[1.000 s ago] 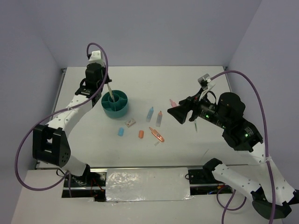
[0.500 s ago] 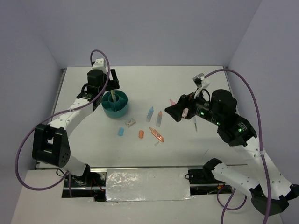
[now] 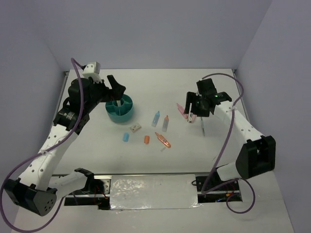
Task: Sort the stationery into containers
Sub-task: Place the pen in the storage box, then pick up the pen from the center of the board.
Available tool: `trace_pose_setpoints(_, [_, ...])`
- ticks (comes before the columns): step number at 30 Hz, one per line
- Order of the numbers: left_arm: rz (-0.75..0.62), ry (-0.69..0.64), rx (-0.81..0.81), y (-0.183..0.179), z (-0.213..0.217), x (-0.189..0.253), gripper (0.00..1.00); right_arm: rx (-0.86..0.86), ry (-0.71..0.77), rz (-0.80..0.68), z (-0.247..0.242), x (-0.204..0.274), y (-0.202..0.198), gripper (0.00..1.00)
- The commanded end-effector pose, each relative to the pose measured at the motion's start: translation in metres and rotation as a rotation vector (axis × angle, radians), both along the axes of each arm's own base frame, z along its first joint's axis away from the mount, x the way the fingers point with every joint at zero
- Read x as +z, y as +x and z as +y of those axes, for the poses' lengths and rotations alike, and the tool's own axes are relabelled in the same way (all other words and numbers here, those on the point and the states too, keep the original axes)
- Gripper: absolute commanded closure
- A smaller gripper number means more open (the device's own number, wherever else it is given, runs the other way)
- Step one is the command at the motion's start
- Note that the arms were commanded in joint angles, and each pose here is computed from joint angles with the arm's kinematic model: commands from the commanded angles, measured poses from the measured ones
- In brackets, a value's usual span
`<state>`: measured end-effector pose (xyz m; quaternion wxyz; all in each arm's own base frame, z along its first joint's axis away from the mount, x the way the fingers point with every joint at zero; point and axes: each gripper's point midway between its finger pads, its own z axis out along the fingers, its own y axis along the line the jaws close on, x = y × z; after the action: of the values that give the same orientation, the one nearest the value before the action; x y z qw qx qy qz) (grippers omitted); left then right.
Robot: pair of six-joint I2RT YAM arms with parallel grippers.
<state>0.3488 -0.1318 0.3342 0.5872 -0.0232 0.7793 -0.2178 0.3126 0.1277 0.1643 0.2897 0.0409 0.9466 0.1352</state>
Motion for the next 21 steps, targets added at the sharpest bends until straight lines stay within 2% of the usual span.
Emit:
trace_pose_setpoints(1, [0.157, -0.022, -0.143, -0.037, -0.029, -0.032, 0.01, -0.082, -0.12, 0.091, -0.036, -0.021, 0.005, 0.24])
trace_pose_setpoints(4, [0.235, 0.034, -0.194, -0.064, -0.047, -0.055, 0.0, -0.141, -0.167, 0.145, -0.063, -0.036, 0.015, 0.31])
trace_pose_setpoints(10, [0.394, 0.141, -0.235, -0.09, -0.059, -0.099, 0.0, -0.174, -0.154, 0.226, -0.089, -0.06, 0.017, 0.3])
trace_pose_setpoints(14, [0.418, 0.159, -0.265, -0.097, -0.064, -0.104, 0.01, -0.158, -0.185, 0.28, -0.095, -0.079, 0.018, 0.31])
trace_pose_setpoints(16, [0.415, 0.158, -0.278, -0.099, -0.066, -0.1, 0.01, -0.154, -0.186, 0.295, -0.1, -0.086, 0.021, 0.37])
trace_pose_setpoints(21, [0.412, 0.178, -0.287, -0.097, -0.069, -0.093, 0.01, -0.176, -0.201, 0.345, -0.112, -0.104, 0.021, 0.43])
